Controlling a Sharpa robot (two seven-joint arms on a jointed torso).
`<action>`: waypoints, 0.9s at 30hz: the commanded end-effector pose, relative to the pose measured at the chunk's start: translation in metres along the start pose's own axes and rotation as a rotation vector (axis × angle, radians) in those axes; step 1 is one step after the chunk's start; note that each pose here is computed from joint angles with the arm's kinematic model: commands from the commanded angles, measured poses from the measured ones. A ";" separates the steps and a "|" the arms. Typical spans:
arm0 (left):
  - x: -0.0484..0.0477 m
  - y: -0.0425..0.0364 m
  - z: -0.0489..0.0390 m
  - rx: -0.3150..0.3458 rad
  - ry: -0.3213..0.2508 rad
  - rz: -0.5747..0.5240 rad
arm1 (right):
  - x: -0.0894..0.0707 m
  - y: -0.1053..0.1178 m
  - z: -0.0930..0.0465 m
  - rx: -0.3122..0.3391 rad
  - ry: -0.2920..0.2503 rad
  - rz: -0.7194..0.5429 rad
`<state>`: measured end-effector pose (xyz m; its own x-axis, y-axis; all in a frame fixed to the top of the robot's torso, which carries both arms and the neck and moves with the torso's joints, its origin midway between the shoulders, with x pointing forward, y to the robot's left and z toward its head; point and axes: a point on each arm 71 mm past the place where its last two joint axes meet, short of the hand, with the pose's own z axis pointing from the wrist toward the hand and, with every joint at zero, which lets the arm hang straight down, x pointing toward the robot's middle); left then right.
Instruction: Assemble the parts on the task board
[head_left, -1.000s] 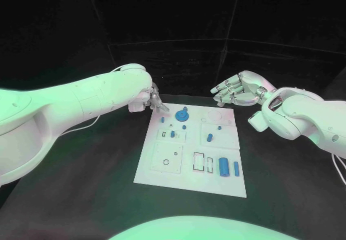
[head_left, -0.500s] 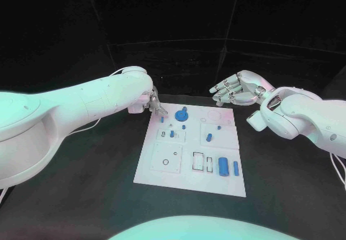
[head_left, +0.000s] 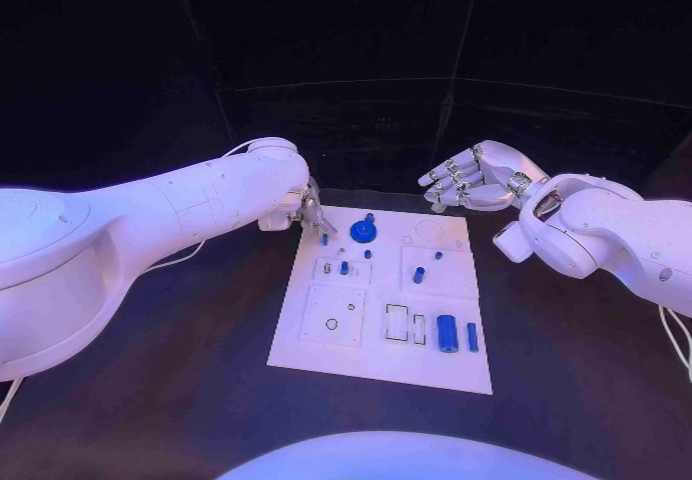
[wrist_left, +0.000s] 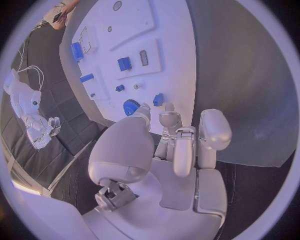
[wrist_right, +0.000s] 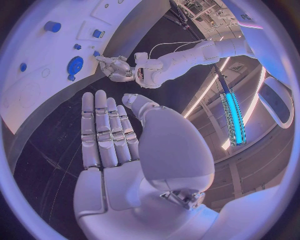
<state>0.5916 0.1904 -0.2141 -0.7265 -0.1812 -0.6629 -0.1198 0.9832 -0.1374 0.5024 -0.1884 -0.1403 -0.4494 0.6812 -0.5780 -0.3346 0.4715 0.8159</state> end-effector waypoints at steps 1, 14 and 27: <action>-0.0005 -0.0025 0.0001 0.018 -0.012 0.003 | 0.000 0.002 0.001 -0.014 0.005 -0.001; 0.0027 -0.0042 0.0030 0.026 -0.020 -0.006 | 0.001 0.003 0.001 -0.016 0.007 0.000; 0.0051 -0.0050 0.0047 0.026 -0.007 -0.009 | 0.001 0.003 0.001 -0.017 0.009 0.000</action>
<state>0.5915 0.1859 -0.2207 -0.7188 -0.1927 -0.6680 -0.1178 0.9807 -0.1562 0.5023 -0.1869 -0.1403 -0.4519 0.6800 -0.5774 -0.3364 0.4695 0.8163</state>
